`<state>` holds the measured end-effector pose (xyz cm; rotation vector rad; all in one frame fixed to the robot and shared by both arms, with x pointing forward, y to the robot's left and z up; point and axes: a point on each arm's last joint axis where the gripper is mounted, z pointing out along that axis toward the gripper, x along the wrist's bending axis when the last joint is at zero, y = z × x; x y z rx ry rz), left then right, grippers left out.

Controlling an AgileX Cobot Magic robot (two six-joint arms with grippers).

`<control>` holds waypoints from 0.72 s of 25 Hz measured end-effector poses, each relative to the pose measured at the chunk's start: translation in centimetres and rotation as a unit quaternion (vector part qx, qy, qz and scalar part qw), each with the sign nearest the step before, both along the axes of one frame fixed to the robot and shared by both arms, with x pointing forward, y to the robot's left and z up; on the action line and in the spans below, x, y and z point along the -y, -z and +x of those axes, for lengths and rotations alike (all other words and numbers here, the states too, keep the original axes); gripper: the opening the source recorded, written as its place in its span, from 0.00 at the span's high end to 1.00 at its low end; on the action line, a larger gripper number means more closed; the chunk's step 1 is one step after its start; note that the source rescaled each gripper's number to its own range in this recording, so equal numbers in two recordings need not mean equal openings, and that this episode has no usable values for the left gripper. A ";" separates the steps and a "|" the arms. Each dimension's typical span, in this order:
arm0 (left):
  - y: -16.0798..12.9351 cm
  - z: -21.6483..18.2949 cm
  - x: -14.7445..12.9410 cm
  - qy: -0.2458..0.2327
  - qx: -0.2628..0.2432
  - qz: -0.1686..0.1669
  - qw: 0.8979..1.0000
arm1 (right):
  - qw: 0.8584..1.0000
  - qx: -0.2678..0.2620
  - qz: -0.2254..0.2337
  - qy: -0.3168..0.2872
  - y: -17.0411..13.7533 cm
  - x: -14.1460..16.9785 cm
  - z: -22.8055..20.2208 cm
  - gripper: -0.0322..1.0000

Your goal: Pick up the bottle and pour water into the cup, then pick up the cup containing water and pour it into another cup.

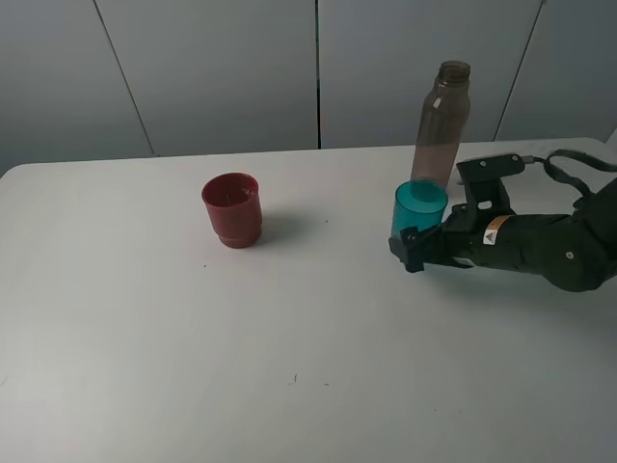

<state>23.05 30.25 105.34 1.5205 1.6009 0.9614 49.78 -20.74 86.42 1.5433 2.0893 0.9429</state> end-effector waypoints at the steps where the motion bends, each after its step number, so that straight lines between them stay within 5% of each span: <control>1: 0.0 0.0 0.0 0.000 0.000 0.000 1.000 | 1.000 -0.015 -0.013 -0.004 -0.4 0.2 -0.4 0.01; 6: 0.0 0.0 0.0 0.000 0.000 0.000 1.000 | 0.997 -0.046 -0.055 0.003 -4.6 1.3 -2.3 0.01; 18: 0.0 0.0 0.0 0.000 0.000 0.000 1.000 | 0.994 0.072 -0.050 0.067 -20.2 5.2 -10.3 0.01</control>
